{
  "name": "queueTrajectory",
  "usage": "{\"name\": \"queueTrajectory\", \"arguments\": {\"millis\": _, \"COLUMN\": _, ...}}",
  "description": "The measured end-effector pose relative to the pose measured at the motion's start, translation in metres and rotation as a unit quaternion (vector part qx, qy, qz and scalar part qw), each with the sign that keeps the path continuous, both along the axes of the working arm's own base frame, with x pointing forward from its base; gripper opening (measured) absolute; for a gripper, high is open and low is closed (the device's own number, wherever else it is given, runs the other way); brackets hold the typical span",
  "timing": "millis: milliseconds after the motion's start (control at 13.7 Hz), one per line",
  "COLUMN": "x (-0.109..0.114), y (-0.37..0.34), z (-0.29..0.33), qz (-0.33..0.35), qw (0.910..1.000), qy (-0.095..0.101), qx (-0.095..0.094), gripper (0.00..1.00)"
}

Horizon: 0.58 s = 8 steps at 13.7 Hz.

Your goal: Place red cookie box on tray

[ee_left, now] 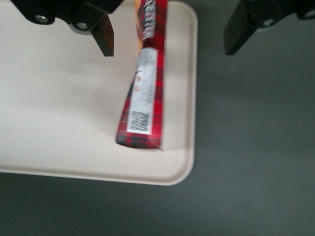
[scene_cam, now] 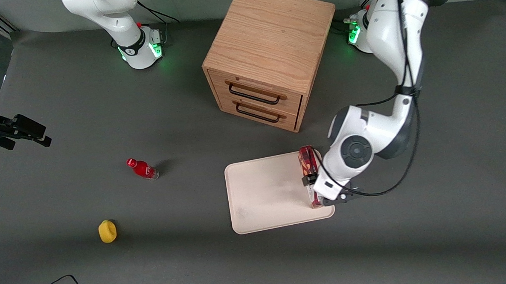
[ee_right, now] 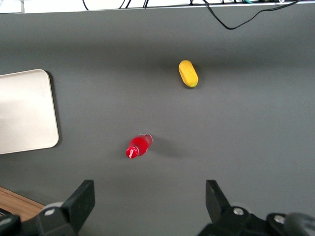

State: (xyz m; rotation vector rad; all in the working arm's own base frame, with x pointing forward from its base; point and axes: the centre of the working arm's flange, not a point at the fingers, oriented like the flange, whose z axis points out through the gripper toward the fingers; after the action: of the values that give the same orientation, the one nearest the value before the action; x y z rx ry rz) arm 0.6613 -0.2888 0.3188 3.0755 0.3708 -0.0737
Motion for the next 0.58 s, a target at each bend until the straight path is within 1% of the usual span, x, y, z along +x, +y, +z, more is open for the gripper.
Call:
{"name": "queueTrajectory", "arguments": {"millis": 219, "x": 0.003, "y": 0.055, "z": 0.067, "qz": -0.009, "qw": 0.9998, "qy": 0.015, "qx": 0.001, "gripper": 1.0}}
{"name": "queueTrajectory", "arguments": {"millis": 292, "x": 0.003, "y": 0.076, "z": 0.088, "qz": -0.017, "qw": 0.9997, "qy": 0.017, "qx": 0.0, "gripper": 1.0}}
{"name": "queueTrajectory", "arguments": {"millis": 438, "x": 0.002, "y": 0.122, "z": 0.13, "qz": -0.03, "qw": 0.9995, "qy": 0.013, "qx": -0.005, "gripper": 1.0}}
{"name": "queueTrajectory", "arguments": {"millis": 583, "x": -0.004, "y": 0.164, "z": 0.16, "qz": -0.046, "qw": 0.9988, "qy": 0.015, "qx": -0.004, "gripper": 1.0}}
